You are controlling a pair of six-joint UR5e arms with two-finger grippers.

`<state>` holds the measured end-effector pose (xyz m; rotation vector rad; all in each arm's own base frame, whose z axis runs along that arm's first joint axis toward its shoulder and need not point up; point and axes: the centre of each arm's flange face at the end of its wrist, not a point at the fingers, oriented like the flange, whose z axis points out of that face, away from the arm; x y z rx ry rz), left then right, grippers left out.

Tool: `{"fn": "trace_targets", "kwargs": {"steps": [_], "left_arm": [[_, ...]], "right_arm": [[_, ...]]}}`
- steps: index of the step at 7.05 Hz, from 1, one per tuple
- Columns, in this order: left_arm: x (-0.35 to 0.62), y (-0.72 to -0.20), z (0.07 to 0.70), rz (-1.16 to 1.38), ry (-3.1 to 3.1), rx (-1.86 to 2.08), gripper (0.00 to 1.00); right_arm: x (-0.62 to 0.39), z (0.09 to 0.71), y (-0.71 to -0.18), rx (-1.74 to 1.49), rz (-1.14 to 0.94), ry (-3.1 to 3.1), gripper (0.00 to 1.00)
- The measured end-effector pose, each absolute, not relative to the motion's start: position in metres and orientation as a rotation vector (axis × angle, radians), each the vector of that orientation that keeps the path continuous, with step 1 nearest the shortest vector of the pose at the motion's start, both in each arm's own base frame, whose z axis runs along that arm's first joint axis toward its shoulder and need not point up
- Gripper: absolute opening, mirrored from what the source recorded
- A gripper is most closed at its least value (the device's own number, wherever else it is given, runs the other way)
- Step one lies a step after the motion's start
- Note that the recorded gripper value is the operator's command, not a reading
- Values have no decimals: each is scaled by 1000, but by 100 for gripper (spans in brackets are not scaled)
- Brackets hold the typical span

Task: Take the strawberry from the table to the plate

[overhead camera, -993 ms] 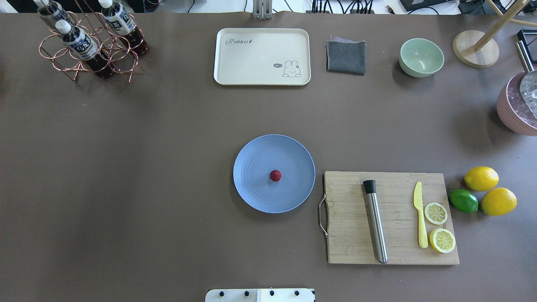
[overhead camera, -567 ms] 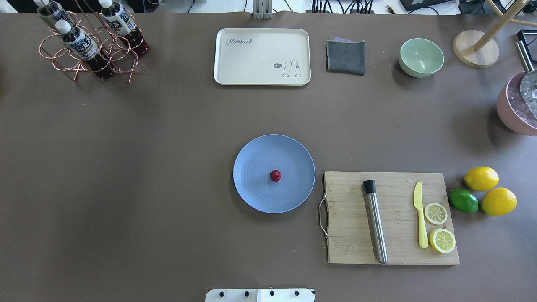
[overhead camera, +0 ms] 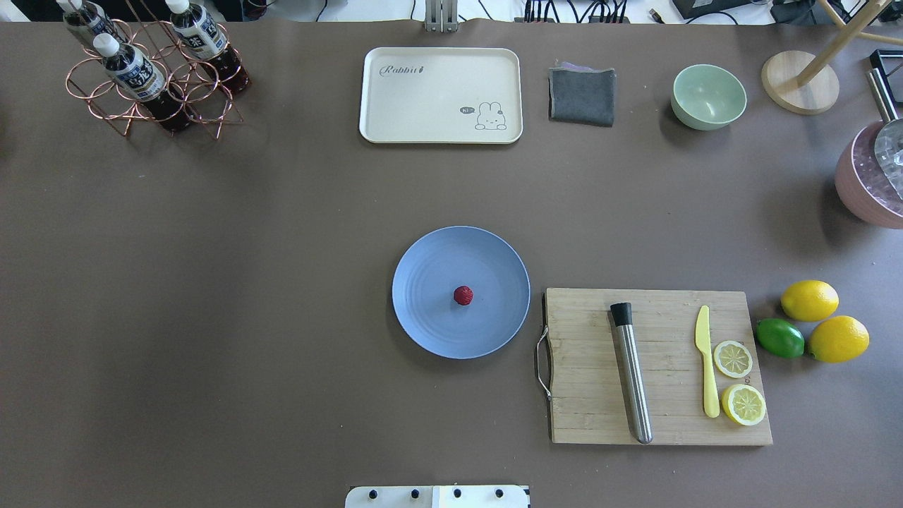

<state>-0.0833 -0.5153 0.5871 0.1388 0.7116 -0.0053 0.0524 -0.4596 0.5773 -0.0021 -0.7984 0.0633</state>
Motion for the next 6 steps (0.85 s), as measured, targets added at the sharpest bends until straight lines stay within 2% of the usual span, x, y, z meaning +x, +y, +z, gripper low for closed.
{"fn": "trace_targets", "kwargs": {"steps": [6], "left_arm": [[-83,-517,586,0,711,141,98]], "right_arm": [[53,574,-463,5,61,-799,100]]}}
